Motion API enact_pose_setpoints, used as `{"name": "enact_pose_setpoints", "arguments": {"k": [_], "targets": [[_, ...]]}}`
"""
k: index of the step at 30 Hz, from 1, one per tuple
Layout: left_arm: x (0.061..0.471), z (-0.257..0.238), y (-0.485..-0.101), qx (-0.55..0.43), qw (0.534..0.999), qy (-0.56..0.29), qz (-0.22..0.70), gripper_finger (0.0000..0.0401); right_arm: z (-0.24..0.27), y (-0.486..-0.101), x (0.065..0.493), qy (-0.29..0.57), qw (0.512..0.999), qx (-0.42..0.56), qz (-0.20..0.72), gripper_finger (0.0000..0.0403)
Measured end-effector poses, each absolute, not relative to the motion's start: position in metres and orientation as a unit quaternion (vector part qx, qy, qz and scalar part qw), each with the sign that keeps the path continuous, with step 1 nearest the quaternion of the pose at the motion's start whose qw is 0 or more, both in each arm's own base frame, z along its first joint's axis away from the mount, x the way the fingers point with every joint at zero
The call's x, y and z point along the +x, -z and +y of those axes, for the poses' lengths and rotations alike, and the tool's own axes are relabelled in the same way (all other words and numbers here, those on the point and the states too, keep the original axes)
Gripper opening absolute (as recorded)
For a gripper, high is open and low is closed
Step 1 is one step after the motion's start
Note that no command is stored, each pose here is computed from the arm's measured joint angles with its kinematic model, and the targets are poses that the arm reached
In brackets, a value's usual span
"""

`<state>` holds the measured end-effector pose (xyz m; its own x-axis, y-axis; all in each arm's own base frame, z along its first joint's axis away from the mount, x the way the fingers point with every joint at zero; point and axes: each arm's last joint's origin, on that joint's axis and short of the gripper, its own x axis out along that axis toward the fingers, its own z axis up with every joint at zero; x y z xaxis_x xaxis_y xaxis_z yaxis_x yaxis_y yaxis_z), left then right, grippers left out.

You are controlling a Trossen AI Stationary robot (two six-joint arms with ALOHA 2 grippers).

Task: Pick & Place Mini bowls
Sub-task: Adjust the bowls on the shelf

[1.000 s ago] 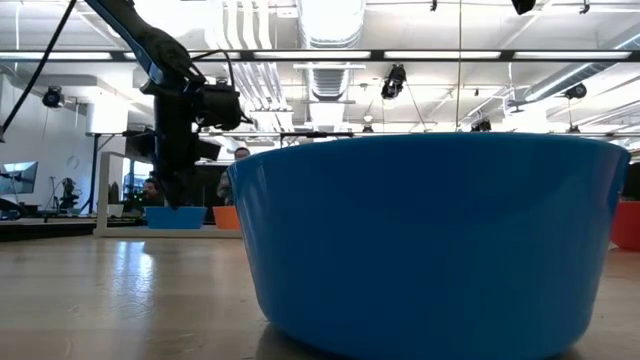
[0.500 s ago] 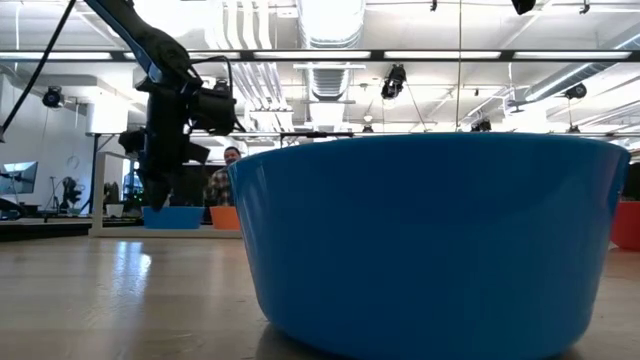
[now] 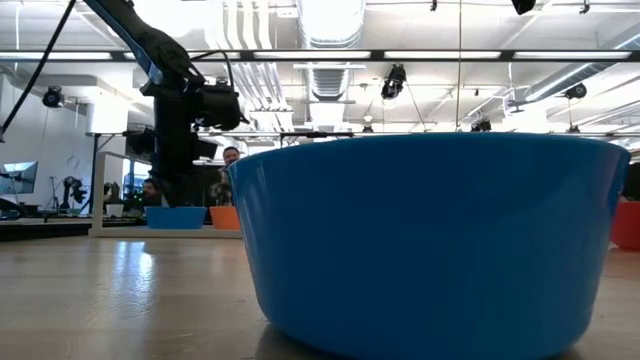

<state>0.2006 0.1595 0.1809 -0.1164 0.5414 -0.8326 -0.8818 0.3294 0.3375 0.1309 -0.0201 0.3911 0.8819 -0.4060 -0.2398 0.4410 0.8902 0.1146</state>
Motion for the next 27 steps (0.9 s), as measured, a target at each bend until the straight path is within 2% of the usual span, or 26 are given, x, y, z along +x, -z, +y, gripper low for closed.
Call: {"name": "enact_pose_setpoints", "arguments": {"k": [6, 16, 19, 27], "targets": [[0.203, 0.16, -0.184, -0.172, 0.657, -0.544, 0.494, 0.0, -0.02, -0.391, 0.131, 0.219, 0.966, 0.083, 0.105, 0.0008], [0.224, 0.17, -0.214, -0.156, 0.741, -0.475, 0.449, 0.0, -0.02, -0.391, 0.131, 0.219, 0.966, 0.083, 0.105, 0.0008], [0.224, 0.173, -0.216, -0.162, 0.737, -0.484, 0.444, 0.0, -0.02, -0.391, 0.131, 0.219, 0.966, 0.084, 0.105, 0.0008], [0.205, 0.191, -0.214, -0.215, 0.683, -0.562, 0.414, 0.0, -0.02, -0.391, 0.131, 0.219, 0.966, 0.085, 0.105, 0.0008]]}}
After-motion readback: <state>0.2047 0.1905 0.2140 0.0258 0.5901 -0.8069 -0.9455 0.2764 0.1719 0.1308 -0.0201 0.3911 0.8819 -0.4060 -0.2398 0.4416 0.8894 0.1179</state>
